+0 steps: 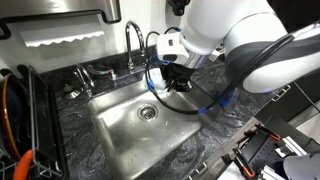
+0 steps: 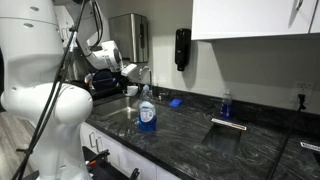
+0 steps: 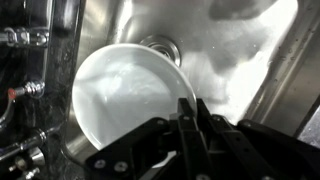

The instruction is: Move the bowl to the left side of the sink

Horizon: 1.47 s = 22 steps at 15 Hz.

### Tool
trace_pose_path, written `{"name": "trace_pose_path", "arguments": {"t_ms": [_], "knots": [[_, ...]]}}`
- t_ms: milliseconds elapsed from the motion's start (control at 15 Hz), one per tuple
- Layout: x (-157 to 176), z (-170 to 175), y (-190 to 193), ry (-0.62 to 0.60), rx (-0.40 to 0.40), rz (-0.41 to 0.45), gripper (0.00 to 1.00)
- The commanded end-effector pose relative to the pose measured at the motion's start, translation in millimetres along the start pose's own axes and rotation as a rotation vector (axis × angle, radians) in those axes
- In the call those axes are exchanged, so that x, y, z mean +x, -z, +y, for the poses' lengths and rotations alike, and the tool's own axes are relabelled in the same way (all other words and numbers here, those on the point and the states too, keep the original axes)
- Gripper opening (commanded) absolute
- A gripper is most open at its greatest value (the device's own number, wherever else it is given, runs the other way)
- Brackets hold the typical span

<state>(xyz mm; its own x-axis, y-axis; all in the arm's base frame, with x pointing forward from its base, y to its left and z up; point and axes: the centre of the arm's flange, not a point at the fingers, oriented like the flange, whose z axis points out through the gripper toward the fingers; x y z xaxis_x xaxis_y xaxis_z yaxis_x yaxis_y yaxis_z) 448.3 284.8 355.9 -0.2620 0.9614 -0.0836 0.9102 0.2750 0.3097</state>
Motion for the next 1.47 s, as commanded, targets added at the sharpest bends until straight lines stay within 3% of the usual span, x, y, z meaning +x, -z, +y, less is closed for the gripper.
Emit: {"name": "trace_pose_path", "arguments": {"t_ms": [0,267,600,1000,1400], "knots": [[29.6,-15.0,21.9,0.159,-0.052,0.054,0.02],[69.5,-28.8,26.9,0.307,-0.054,0.160,0.02],[94.5,-53.9,21.0,0.446,0.014,0.224,0.02],[88.0,-72.6,10.4,0.503,0.043,0.236,0.02],[74.2,-95.0,17.6,0.550,0.021,0.269,0.02]]}}
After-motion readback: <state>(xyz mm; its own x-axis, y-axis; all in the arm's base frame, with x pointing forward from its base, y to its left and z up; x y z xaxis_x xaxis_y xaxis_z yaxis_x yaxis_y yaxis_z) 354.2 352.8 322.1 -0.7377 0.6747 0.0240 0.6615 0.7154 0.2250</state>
